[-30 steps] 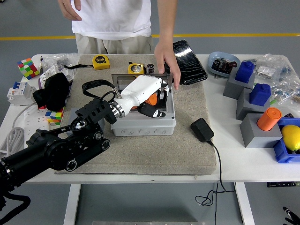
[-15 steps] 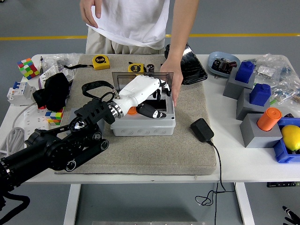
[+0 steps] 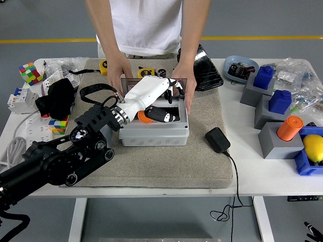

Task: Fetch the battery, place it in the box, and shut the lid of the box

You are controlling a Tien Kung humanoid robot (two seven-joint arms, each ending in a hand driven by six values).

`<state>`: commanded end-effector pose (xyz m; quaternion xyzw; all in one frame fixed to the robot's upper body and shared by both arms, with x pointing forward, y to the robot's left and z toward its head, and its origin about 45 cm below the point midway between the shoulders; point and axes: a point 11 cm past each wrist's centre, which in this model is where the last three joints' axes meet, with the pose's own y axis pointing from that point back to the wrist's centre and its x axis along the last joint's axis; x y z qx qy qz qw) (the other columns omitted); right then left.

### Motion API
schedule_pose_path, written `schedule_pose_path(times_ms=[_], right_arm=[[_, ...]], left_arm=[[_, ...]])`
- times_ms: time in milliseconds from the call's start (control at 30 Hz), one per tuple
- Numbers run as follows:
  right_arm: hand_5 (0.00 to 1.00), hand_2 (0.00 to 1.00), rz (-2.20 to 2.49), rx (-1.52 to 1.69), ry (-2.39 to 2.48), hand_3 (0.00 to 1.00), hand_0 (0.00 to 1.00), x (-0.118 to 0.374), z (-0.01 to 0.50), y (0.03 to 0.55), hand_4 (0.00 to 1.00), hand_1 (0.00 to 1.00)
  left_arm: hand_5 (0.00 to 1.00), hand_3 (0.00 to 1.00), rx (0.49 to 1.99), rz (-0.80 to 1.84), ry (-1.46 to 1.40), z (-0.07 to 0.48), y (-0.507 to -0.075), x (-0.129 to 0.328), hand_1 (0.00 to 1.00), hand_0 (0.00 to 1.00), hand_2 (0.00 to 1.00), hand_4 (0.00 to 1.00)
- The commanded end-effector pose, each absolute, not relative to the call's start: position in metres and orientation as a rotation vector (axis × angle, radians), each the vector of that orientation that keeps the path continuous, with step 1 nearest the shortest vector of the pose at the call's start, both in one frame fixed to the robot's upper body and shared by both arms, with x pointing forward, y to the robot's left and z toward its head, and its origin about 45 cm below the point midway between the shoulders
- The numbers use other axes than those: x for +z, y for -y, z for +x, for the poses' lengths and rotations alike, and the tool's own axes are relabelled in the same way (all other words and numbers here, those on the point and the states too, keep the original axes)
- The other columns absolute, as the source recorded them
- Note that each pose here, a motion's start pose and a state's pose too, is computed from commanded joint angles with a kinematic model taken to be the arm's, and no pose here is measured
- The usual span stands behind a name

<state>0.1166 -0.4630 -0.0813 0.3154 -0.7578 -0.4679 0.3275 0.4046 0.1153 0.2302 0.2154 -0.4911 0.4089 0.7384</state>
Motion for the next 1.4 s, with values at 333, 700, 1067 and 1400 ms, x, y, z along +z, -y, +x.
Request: schedule_pose_path(times_ms=[333,700,1067,1400], right_arm=[[0.445,0.657,0.823,-1.223,1.993,0.546,0.66,-0.08,0.118,0.465,0.95,0.664],[0.446,0.657,0.827,-1.22,1.996,0.546,0.66,-0.079,0.118,0.466,0.95,0.665],[0.447,0.657,0.828,-1.219,2.0,0.546,0.658,-0.079,0.12,0.466,0.95,0.664],[0.447,0.657,0.835,-1.212,2.006,0.546,0.66,-0.078,0.122,0.466,0.95,0.664]], left_arm=[[0.186,0.55,0.972,0.4,1.021,0.393,-0.145,0.248,0.288,0.184,0.373,0.998],[0.295,0.544,0.934,0.393,0.901,0.368,-0.158,0.228,0.404,0.231,0.469,0.998],[0.337,0.562,0.905,0.452,0.876,0.366,-0.162,0.207,0.518,0.345,0.55,0.998],[0.366,0.553,0.916,0.455,0.889,0.364,-0.168,0.206,0.465,0.275,0.521,0.998]])
